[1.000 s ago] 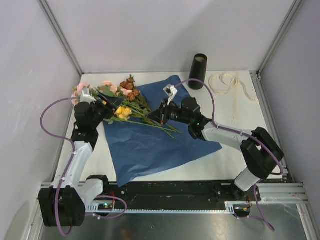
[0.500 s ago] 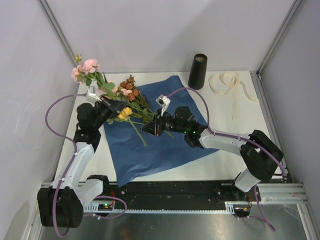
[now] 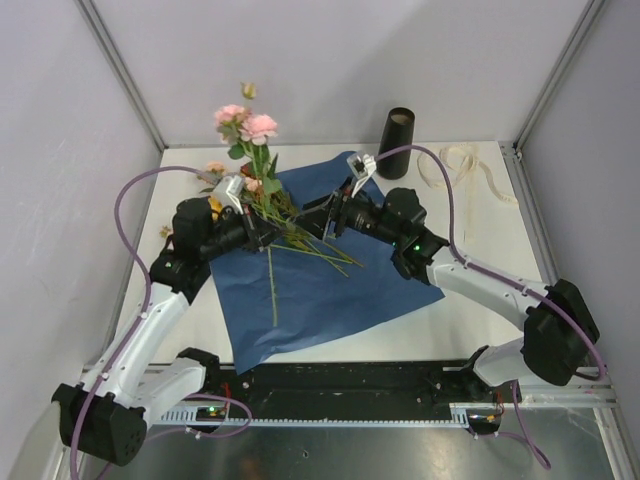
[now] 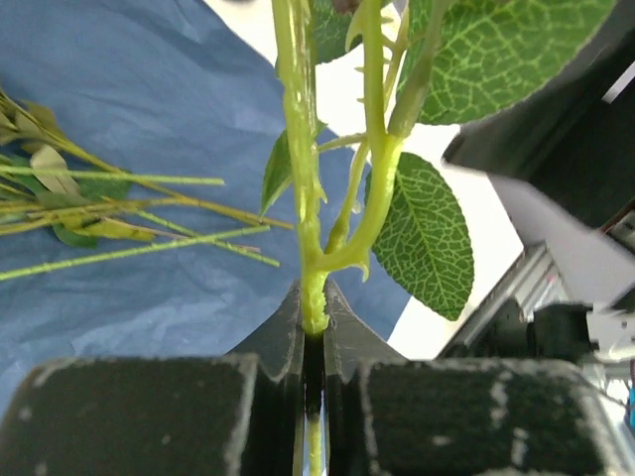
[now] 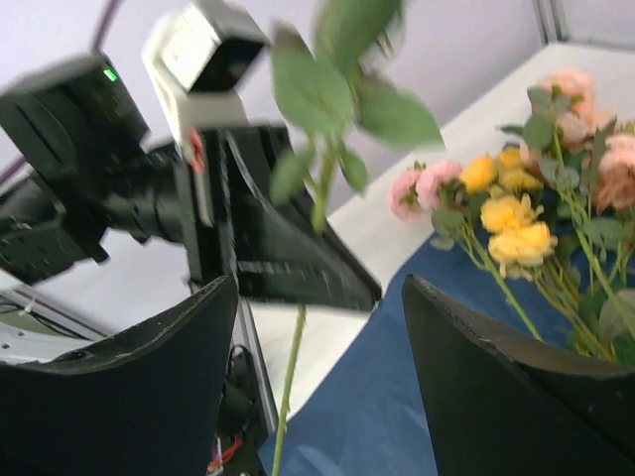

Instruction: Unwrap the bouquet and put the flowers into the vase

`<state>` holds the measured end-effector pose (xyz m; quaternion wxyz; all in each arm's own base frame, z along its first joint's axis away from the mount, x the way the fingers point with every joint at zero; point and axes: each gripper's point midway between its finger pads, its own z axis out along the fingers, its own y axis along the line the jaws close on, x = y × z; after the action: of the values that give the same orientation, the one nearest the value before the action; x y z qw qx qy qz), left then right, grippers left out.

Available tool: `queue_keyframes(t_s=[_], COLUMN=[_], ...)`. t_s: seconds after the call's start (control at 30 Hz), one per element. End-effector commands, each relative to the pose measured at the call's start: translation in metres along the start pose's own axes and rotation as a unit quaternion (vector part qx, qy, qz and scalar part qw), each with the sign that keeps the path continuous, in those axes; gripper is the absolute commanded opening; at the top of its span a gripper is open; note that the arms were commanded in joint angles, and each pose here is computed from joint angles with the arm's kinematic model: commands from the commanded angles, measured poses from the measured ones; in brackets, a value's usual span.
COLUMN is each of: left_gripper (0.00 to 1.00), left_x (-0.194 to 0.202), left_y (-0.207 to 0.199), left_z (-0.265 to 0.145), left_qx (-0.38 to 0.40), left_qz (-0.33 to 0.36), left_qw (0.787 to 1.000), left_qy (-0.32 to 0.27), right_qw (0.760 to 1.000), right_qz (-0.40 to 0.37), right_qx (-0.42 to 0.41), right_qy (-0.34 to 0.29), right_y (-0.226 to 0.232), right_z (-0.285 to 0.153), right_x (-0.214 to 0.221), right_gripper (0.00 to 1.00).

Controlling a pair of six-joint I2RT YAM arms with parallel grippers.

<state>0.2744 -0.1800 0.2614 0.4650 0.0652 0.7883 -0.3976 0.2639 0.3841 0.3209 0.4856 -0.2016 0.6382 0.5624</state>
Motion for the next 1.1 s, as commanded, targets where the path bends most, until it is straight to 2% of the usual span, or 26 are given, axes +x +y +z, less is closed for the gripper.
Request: queue_keyframes(t_s=[0.0, 0.27, 0.6, 0.63, 0.67, 0.77, 0.87, 0.93, 1.07], left_gripper=[0.00, 0.00, 0.00, 0.00, 0.00, 0.00, 0.02, 0.12, 0.64], left_x=[0.011, 0.022, 0.028, 0.029, 0.029, 0.028, 0.028, 0.026, 0.021], left_y=[-0.024, -0.041, -0.045, -0.045, -0.045, -0.045, -0.045, -0.045, -0.037], left_z=[-0.005, -0.008, -0.009, -0.010, -0.009, -0.010, -0.012, -0.013, -0.020], left_qx=[0.038, 0.069, 0.078, 0.078, 0.078, 0.075, 0.075, 0.069, 0.035], left_qz=[0.055, 0.081, 0.091, 0.092, 0.092, 0.094, 0.095, 0.095, 0.100], left_qw=[0.997, 0.993, 0.990, 0.990, 0.990, 0.990, 0.991, 0.991, 0.993], left_qy=[0.039, 0.058, 0.068, 0.068, 0.069, 0.067, 0.065, 0.062, 0.053], right_qw=[0.999, 0.998, 0.998, 0.998, 0.998, 0.996, 0.995, 0.995, 0.993], right_qz=[-0.017, -0.004, 0.009, 0.008, 0.008, 0.008, 0.008, 0.005, -0.011], right_qx=[-0.017, -0.015, 0.030, 0.031, 0.033, 0.041, 0.040, 0.033, 0.016], right_qy=[-0.044, -0.057, -0.060, -0.061, -0.062, -0.073, -0.086, -0.095, -0.119], right_y=[0.018, 0.022, 0.006, 0.005, 0.004, 0.000, -0.003, -0.003, -0.003], right_z=[0.012, 0.038, 0.060, 0.061, 0.063, 0.065, 0.066, 0.066, 0.060], right_x=[-0.042, -0.049, -0.049, -0.049, -0.050, -0.055, -0.064, -0.071, -0.092], right_gripper=[0.73, 0.74, 0.71, 0.69, 0.62, 0.36, 0.15, 0.04, 0.00])
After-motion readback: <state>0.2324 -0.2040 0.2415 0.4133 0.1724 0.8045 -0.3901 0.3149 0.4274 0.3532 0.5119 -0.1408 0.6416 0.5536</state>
